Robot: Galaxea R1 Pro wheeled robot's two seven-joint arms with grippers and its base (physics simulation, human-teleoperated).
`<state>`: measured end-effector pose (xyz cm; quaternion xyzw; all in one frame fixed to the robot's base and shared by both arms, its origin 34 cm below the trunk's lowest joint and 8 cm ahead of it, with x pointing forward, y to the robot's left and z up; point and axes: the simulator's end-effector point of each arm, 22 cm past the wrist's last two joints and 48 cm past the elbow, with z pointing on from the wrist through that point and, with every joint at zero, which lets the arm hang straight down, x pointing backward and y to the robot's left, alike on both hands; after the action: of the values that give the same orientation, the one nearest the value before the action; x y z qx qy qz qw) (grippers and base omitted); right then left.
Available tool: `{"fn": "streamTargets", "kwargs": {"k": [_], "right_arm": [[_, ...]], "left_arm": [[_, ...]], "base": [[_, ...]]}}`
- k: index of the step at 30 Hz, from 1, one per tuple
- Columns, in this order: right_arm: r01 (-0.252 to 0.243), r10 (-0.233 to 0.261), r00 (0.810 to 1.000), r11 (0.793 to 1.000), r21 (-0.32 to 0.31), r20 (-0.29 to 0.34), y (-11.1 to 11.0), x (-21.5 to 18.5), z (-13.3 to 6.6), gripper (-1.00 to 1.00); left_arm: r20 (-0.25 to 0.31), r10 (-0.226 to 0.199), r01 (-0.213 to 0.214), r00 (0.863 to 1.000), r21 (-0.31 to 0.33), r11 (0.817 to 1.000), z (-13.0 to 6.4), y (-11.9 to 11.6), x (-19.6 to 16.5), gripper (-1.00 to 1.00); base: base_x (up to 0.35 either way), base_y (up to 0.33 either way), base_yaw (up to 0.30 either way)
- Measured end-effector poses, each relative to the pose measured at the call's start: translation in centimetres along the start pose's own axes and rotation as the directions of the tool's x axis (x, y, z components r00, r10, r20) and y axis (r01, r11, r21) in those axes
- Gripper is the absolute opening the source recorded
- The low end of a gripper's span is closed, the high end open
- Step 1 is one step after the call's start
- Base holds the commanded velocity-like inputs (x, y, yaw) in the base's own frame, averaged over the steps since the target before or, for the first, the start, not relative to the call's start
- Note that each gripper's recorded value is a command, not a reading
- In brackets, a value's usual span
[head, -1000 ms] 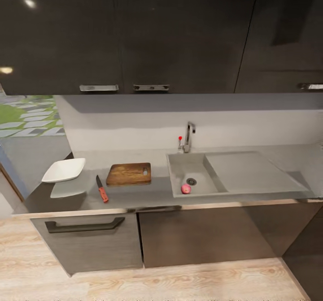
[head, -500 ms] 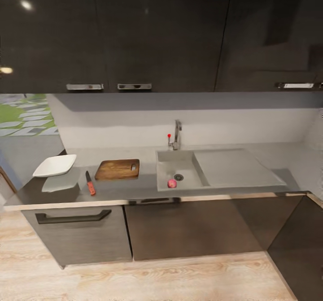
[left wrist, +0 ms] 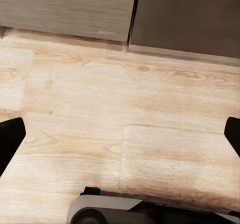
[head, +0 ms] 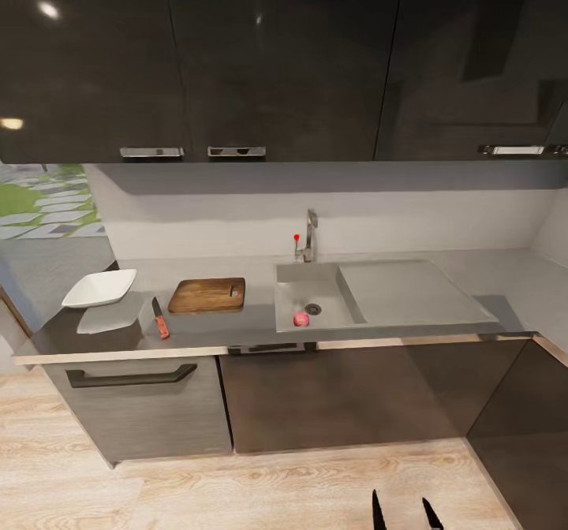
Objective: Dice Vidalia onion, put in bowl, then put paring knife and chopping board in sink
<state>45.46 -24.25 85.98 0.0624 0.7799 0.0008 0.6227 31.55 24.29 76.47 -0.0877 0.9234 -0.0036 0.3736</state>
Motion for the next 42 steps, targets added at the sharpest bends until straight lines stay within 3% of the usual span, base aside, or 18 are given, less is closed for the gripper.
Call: {"fn": "streamTargets", "kwargs": {"k": [1, 4, 9, 14, 20, 27, 31, 42], "right_arm": [[-0.006, 0.006, 0.999, 1.0, 0.001, 0.037, 0.2, -2.3, 1.0, 1.0], [-0.015, 0.015, 0.997, 1.0, 0.005, 0.07, 0.5, -6.4, 2.8, 1.0], [-0.017, 0.017, 0.999, 1.0, 0.009, 0.035, 0.7, -10.8, 4.5, 1.0], [-0.018, 0.018, 0.998, 1.0, 0.005, 0.057, 1.0, -15.2, 5.0, 1.0], [-0.011, 0.009, 0.999, 1.0, 0.026, 0.045, 0.7, -17.2, 6.3, 1.0], [-0.001, -0.001, 1.0, 0.998, 0.066, 0.026, 0.7, -21.4, 10.8, 1.0], [-0.005, 0.004, 1.0, 0.998, 0.061, 0.014, 1.9, -25.3, 13.9, 1.0], [-0.029, 0.029, 1.0, 0.997, 0.072, -0.003, 4.9, -35.1, 18.8, 1.0]], "left_arm": [[-0.003, 0.0, 0.0, 1.0, 0.0, 1.0, 0.0, 0.0, 0.1, 1.0], [-0.008, 0.001, -0.001, 1.0, -0.001, 1.0, 0.0, 0.0, 0.4, 1.0], [-0.02, 0.001, -0.002, 1.0, -0.002, 1.0, -0.1, 0.1, 1.0, 1.0], [-0.04, 0.002, -0.002, 0.999, -0.002, 1.0, -0.2, 0.2, 1.9, 1.0], [-0.061, -0.005, 0.005, 0.998, -0.001, 1.0, -0.3, -0.2, 2.9, 1.0], [-0.072, -0.008, 0.008, 0.997, 0.0, 1.0, -0.4, -0.4, 3.5, 1.0], [-0.08, -0.008, 0.008, 0.997, -0.001, 1.0, -0.5, -0.3, 3.8, 1.0], [-0.088, -0.01, 0.01, 0.996, 0.001, 1.0, -0.5, -0.5, 4.2, 1.0]], "base": [[0.0, 0.0, 0.0], [0.0, 0.0, 0.0], [0.0, 0.0, 0.0], [0.0, 0.0, 0.0], [0.0, 0.0, 0.0], [0.0, 0.0, 0.0], [0.0, 0.0, 0.0], [0.0, 0.0, 0.0]]}}
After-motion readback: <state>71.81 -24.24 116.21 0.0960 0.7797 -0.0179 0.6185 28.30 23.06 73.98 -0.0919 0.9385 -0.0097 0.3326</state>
